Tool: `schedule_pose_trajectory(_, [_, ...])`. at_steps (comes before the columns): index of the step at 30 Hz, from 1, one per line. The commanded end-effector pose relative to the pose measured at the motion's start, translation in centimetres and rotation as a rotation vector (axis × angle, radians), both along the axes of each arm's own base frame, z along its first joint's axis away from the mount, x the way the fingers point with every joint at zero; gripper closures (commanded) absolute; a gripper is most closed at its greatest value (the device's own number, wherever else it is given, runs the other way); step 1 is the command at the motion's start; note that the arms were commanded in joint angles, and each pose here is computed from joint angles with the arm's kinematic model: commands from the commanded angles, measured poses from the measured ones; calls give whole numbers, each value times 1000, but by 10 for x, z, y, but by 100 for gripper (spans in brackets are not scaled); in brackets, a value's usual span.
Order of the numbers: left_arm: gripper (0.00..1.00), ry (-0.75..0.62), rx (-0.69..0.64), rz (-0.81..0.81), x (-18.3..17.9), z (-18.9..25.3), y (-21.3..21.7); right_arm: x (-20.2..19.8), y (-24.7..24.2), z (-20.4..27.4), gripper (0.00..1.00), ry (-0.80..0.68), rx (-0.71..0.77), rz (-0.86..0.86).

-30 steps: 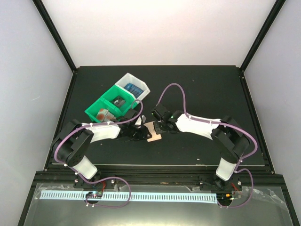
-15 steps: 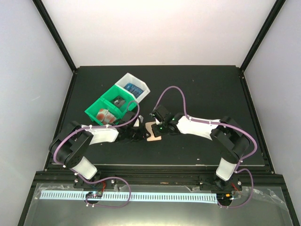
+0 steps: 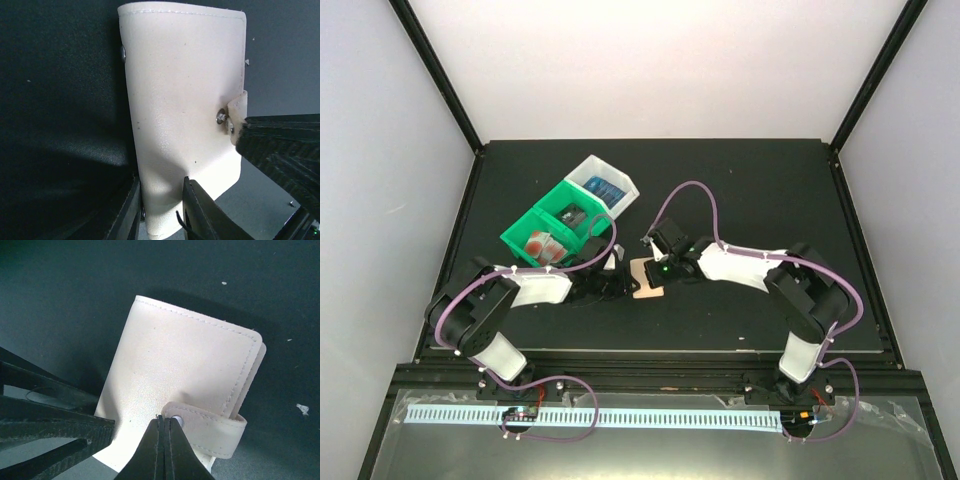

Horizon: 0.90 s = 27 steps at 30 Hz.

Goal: Put the credit cards into the card holder
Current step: Close the card holder at the center of the board.

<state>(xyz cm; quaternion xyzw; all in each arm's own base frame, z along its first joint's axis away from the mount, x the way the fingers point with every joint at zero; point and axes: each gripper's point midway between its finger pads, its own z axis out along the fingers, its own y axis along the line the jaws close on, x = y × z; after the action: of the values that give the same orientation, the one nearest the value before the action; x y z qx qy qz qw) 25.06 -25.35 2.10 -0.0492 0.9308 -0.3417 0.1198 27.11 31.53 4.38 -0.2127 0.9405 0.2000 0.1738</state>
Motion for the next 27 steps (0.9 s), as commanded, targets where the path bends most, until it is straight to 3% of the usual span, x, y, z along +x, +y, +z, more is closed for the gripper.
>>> schedule_pose_trajectory(1, [75, 43, 80, 24, -9, -22, 17, 2, 7, -1, 99, 19, 12, 11])
schedule_pose_trajectory(27, [76, 48, 91, 22, -11, -24, 19, 17, 10, 12, 99, -34, 27, -27])
